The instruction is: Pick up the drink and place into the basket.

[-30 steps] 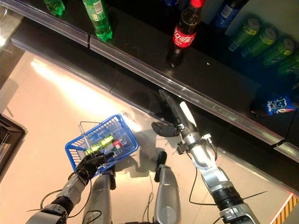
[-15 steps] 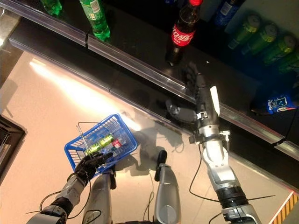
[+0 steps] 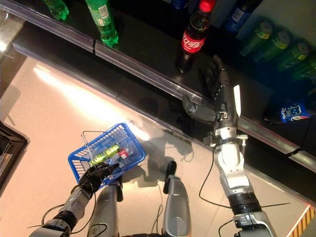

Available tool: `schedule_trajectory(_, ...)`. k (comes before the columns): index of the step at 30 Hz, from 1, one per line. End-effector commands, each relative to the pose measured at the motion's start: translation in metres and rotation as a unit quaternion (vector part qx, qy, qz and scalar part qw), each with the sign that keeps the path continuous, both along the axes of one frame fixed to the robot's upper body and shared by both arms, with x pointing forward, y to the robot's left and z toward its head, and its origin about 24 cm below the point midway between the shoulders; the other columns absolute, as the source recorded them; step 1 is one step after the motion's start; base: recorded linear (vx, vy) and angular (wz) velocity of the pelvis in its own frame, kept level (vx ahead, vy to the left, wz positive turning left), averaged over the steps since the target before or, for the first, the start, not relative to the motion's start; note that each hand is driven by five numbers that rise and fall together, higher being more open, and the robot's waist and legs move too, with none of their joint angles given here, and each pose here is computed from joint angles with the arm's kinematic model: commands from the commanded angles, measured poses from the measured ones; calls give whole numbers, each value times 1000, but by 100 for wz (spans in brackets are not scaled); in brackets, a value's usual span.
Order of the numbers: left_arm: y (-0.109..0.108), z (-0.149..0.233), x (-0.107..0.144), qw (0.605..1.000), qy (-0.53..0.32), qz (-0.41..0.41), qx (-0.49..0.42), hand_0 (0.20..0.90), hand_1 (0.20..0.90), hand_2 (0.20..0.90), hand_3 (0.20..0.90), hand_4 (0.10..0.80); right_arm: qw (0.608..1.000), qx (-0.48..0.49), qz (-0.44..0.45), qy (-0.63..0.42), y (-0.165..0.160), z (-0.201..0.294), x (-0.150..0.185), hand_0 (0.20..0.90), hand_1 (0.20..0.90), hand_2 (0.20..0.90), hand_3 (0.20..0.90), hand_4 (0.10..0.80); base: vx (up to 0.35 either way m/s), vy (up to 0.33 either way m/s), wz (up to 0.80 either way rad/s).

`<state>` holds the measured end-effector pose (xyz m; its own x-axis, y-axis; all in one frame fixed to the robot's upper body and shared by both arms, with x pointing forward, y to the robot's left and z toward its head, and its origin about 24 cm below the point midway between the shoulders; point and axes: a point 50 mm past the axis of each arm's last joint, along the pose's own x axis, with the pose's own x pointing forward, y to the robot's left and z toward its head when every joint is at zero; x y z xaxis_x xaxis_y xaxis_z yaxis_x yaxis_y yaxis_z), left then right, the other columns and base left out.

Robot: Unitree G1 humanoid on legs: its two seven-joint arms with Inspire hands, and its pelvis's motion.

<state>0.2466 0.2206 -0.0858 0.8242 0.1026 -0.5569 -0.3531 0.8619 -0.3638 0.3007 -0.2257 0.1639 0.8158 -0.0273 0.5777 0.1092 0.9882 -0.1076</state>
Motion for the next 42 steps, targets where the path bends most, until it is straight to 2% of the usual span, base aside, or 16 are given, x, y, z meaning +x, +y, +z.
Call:
schedule_trajectory(1, 23, 23, 4, 995, -87, -5, 46, 300, 300, 300, 200, 100, 990, 34, 2, -139, -18, 63, -8, 900, 900, 900, 900, 800, 0, 0, 0)
schedule_trajectory(8, 22, 25, 8, 995, -83, -19, 51, 300, 300, 300, 200, 100, 990, 66, -3, -123, -29, 73, 8, 900, 900, 900, 900, 800, 4, -1, 1)
schedule_trajectory(27, 22, 27, 9, 994, -78, -49, 61, 300, 300, 300, 200, 100, 991, 76, -44, -104, -61, 113, 31, 900, 900, 900, 900, 800, 7, -2, 3)
schedule_trajectory(42, 23, 33, 15, 992, -82, -68, 70, 300, 300, 300, 200, 100, 994, 47, -33, -95, -50, 146, 47, 900, 900, 900, 900, 800, -3, -8, 3)
